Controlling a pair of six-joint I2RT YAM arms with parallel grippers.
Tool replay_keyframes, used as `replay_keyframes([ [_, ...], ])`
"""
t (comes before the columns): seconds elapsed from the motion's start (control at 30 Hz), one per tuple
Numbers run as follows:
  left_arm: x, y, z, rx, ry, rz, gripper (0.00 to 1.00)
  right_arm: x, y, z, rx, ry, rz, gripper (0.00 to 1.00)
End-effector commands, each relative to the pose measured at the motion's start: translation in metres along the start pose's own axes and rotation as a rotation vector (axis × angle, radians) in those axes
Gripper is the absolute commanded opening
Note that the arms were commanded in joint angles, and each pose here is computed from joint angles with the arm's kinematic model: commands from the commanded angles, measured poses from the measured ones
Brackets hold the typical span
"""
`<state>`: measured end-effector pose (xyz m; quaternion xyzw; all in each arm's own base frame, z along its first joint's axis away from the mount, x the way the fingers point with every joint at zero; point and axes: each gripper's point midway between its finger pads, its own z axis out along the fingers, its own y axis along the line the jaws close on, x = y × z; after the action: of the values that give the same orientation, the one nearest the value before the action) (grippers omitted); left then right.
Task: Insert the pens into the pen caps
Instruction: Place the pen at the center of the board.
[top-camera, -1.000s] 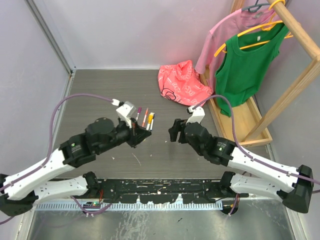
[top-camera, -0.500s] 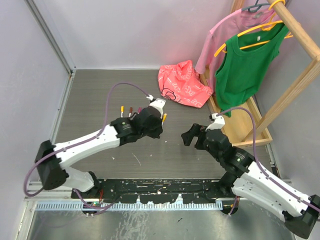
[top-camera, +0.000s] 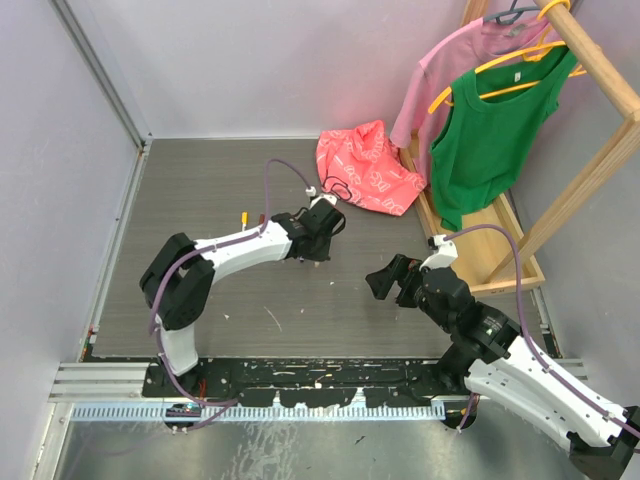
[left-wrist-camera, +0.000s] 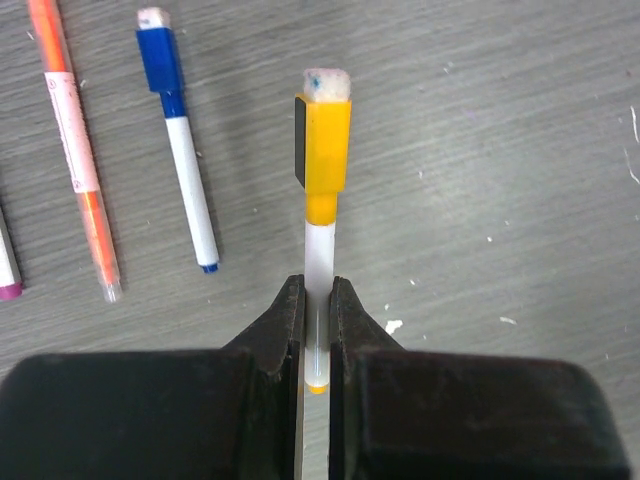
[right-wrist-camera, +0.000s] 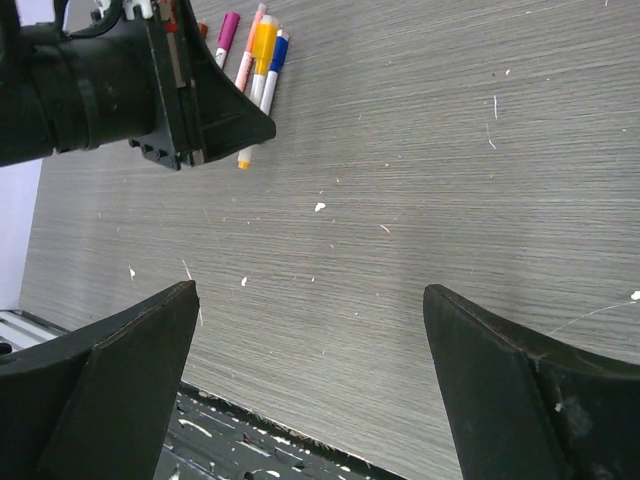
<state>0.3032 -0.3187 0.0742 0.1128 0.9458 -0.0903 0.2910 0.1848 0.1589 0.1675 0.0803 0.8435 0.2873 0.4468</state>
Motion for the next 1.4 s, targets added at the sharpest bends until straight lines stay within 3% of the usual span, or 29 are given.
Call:
replay_keyframes([
  [0.0, -0.034, -0.002, 0.007, 0.006, -0.072, -0.077, 0.0, -0.013, 0.014, -0.003, -0.042, -0.029, 0.015, 0.99],
  [0.7, -0.025, 0.01, 0.05, -0.081, 0.01, -0.091, 0.06, -0.006, 0.012, -0.003, -0.042, -0.002, 0.002, 0.99],
  [1.17, -0.012, 0.019, 0.06, -0.106, 0.033, -0.108, 0.25, -0.002, 0.01, -0.006, -0.047, 0.015, 0.005, 0.99],
  [1.37, -0.016, 0.018, 0.058, -0.094, 0.026, -0.117, 0.28, -0.002, 0.01, -0.007, -0.045, 0.015, 0.01, 0.99],
])
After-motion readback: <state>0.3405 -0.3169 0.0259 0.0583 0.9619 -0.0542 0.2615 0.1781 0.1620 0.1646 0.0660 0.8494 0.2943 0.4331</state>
